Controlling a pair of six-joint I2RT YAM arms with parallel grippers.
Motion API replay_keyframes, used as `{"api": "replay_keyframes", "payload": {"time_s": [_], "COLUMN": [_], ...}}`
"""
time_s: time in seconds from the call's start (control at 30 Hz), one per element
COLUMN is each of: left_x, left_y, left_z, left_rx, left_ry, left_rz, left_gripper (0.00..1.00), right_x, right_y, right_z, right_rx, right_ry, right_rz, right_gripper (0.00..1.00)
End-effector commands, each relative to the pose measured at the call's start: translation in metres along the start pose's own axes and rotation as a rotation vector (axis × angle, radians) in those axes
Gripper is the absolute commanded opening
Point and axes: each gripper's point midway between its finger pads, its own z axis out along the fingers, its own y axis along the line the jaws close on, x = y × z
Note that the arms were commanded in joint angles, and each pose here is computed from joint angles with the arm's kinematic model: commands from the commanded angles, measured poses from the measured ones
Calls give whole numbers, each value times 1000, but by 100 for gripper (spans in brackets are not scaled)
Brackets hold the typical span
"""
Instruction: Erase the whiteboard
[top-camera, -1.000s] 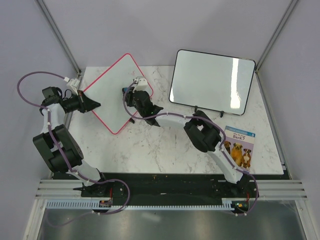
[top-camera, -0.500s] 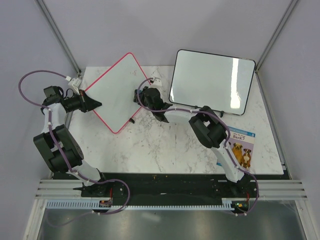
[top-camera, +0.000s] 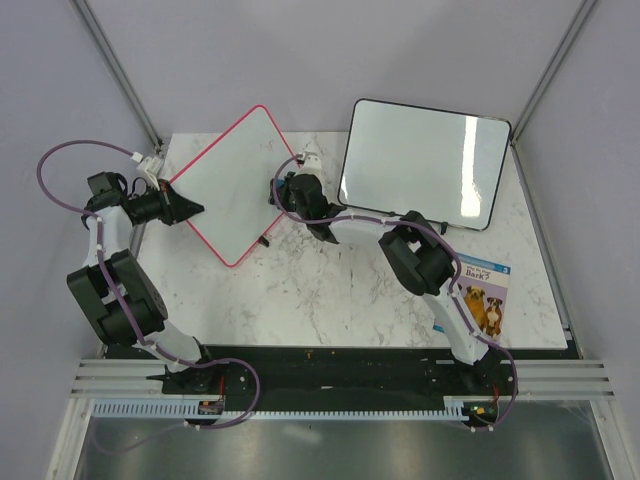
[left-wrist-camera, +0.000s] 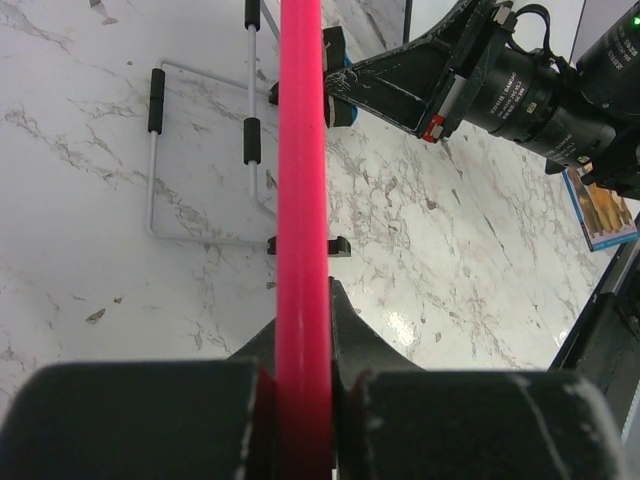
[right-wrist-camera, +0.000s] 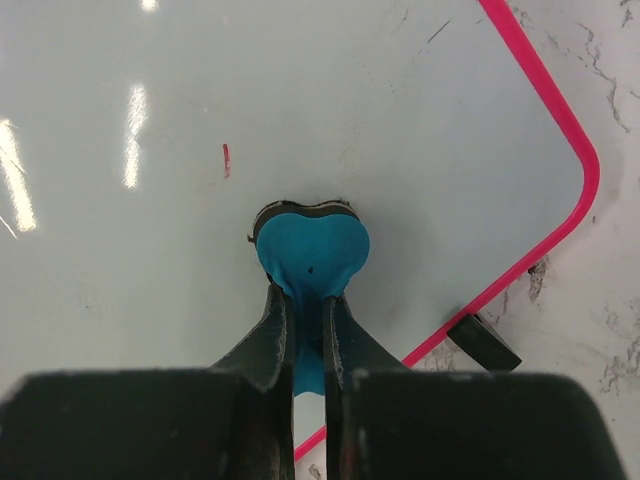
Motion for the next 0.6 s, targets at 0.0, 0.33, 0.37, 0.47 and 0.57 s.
{"api": "replay_keyframes", "payload": {"time_s": [0.0,0.33,0.37,0.47,0.57], "left_x": [36,44,45,45,44], "left_y": [-35,-36,-36,-36,-38], "left_z": [12,12,12,12,11], "left_rx": [101,105,106,105,105], "left_ry": [106,116,117,119,119], "left_rz": [30,29,28,28,31], "left_gripper": [2,2,2,2,2], "right_x": [-36,-90,-103,-120,-138], "right_y": [20,50,58,66,69], "right_z": [5,15,15,21,26], "right_rx": [-75,-157,-173,-187,-181], "right_ry": [-72,-216,-238,-284,-349], "right_rz": [-50,-44,-43,-33,-16], "right_gripper": [0,0,0,0,0]}}
